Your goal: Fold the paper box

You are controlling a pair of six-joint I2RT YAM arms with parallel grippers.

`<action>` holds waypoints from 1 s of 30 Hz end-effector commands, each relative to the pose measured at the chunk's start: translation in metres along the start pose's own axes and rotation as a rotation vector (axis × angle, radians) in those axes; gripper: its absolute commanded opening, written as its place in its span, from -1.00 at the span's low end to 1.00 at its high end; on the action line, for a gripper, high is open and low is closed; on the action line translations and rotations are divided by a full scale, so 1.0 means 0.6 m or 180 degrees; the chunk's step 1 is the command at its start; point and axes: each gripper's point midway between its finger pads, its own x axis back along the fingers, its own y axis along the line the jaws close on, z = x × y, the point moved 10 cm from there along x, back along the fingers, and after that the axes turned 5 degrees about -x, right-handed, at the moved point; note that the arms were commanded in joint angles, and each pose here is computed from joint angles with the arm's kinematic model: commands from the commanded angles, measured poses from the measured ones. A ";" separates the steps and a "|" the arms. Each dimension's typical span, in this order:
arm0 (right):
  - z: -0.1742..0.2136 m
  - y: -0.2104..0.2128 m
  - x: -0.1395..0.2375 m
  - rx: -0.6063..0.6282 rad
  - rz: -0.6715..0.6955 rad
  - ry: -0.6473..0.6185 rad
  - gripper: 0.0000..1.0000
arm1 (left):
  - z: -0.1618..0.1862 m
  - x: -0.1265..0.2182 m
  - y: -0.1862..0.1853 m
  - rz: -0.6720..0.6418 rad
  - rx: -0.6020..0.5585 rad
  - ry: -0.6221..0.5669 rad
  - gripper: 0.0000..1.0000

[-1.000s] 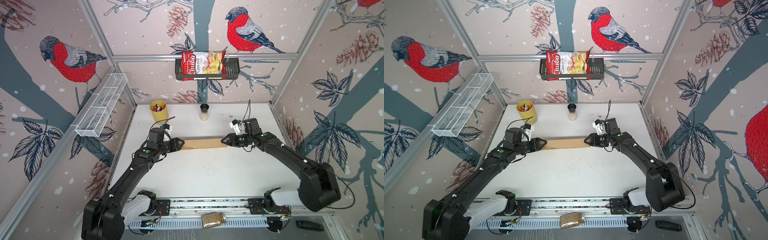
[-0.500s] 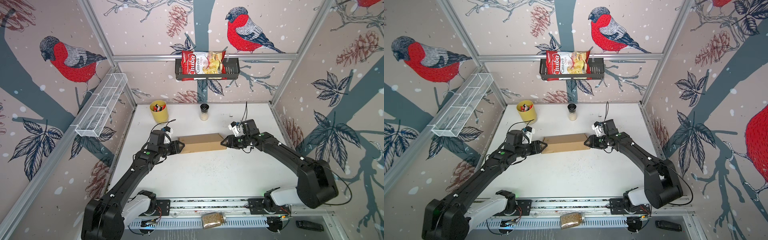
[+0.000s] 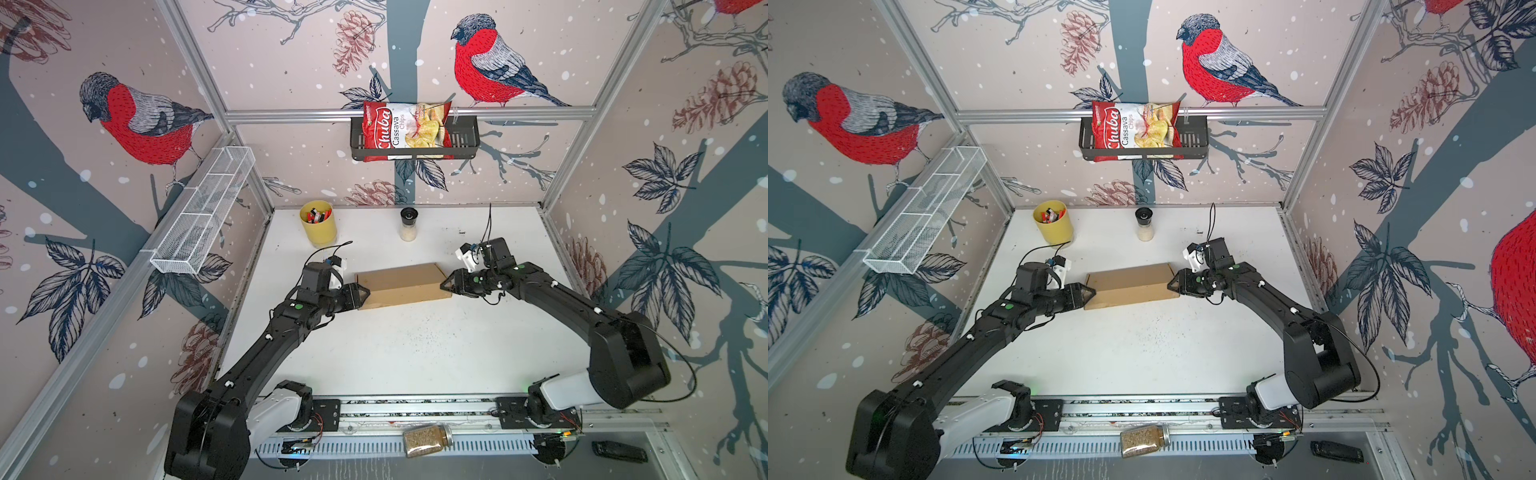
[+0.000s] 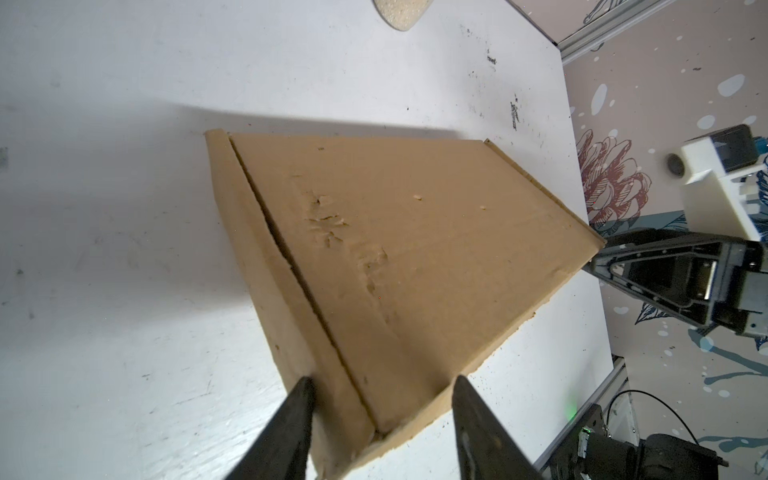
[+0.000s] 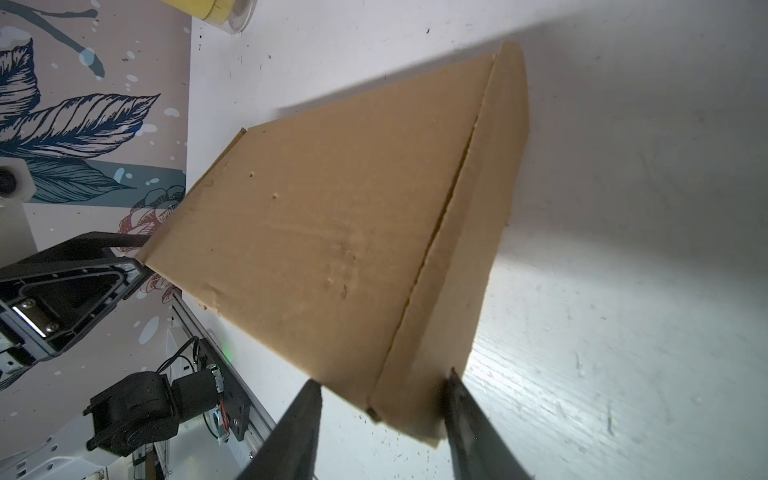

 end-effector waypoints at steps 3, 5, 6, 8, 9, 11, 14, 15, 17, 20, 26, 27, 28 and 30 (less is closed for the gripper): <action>-0.006 0.007 -0.001 0.0069 -0.0109 -0.0005 -0.03 | -0.007 -0.003 -0.008 0.0185 -0.0075 -0.0062 0.11; -0.006 0.007 -0.002 0.0066 -0.0112 -0.0005 -0.03 | -0.008 -0.004 -0.008 0.0178 -0.0086 -0.0054 0.13; -0.006 0.005 -0.003 0.0057 -0.0108 0.0007 -0.03 | -0.008 -0.004 -0.008 0.0172 -0.0088 -0.0048 0.14; -0.007 0.006 -0.002 0.0061 -0.0107 -0.0001 -0.02 | -0.007 -0.005 -0.007 0.0151 -0.0090 -0.0038 0.17; -0.007 0.005 -0.001 0.0064 -0.0108 -0.0005 -0.02 | -0.007 -0.005 -0.006 0.0145 -0.0094 -0.0037 0.19; -0.007 0.003 -0.002 0.0055 -0.0101 -0.0003 -0.02 | -0.006 -0.006 -0.005 0.0123 -0.0092 -0.0021 0.25; -0.009 0.000 -0.001 0.0042 -0.0087 -0.0016 0.01 | -0.006 -0.006 -0.004 0.0108 -0.0102 -0.0028 0.32; -0.009 -0.001 -0.001 0.0038 -0.0084 -0.0017 0.02 | -0.006 -0.007 -0.004 0.0099 -0.0101 -0.0026 0.33; -0.011 -0.001 -0.002 0.0039 -0.0085 -0.0018 0.04 | -0.007 -0.008 -0.003 0.0087 -0.0098 -0.0024 0.37; -0.012 -0.002 -0.002 0.0045 -0.0077 -0.0027 0.09 | -0.007 -0.008 -0.002 0.0073 -0.0100 -0.0025 0.43; -0.011 -0.008 -0.009 0.0030 -0.0038 -0.0058 0.17 | -0.005 -0.012 0.002 0.0028 -0.0131 -0.0032 0.45; -0.011 -0.010 -0.012 0.0024 -0.0023 -0.0057 0.17 | -0.005 -0.014 0.004 0.0012 -0.0138 -0.0042 0.45; -0.013 -0.012 -0.015 0.0016 0.0003 -0.0063 0.17 | -0.005 -0.018 0.007 -0.0016 -0.0143 -0.0046 0.45; -0.016 -0.018 -0.023 0.0029 0.0097 -0.0070 0.17 | -0.006 -0.025 0.012 -0.0076 -0.0156 -0.0070 0.45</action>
